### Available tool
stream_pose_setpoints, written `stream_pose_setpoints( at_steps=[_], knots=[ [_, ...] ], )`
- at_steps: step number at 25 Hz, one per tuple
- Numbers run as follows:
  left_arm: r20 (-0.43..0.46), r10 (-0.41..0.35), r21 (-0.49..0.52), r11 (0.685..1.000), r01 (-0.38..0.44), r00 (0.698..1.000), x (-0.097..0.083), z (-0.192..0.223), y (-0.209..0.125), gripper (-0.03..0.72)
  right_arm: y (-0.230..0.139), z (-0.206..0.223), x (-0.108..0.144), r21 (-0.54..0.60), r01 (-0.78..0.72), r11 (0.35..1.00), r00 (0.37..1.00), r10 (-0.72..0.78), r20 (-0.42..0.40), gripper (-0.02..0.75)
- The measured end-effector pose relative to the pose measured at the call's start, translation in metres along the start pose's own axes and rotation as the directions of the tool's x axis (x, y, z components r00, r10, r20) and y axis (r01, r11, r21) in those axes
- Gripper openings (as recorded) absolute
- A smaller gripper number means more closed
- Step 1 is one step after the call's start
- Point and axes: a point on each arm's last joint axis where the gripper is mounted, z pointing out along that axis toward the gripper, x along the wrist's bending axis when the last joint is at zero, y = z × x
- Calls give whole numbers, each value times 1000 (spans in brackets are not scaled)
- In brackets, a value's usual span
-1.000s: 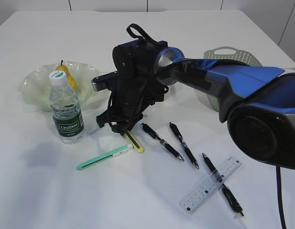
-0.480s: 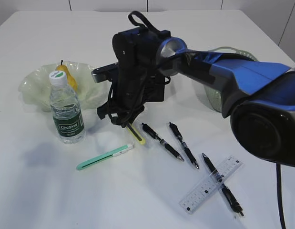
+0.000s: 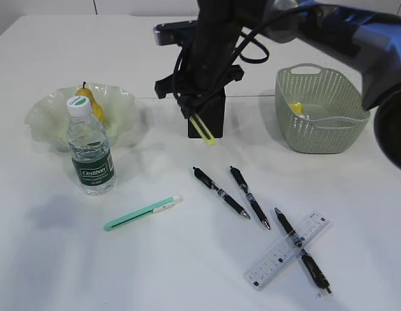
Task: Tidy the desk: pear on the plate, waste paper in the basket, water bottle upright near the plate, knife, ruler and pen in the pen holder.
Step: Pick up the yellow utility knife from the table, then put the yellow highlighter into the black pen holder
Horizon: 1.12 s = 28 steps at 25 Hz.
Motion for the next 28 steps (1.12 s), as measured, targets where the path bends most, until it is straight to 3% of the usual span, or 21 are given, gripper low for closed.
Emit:
stream_pose_setpoints(
  at_steps=[6, 10, 13, 20, 28],
  knots=[
    [1, 0, 6, 1000, 0, 1000, 0, 0, -1, 479, 5, -54, -23, -88, -54, 995, 998, 53, -17, 114],
    [2, 0, 15, 1000, 0, 1000, 0, 0, -1, 479, -3, -87, -44, -107, -121, 987, 990, 112, -83, 114],
    [3, 0, 21, 1000, 0, 1000, 0, 0, -2, 479, -14, -104, -62, -101, -160, 982, 985, 151, -88, 114],
    [3, 0, 27, 1000, 0, 1000, 0, 0, -2, 478, -30, -111, -66, -63, -159, 985, 985, 154, -84, 114],
    [3, 0, 27, 1000, 0, 1000, 0, 0, -2, 479, -13, -107, -75, -256, -132, 958, 991, 132, -17, 114]
  ],
)
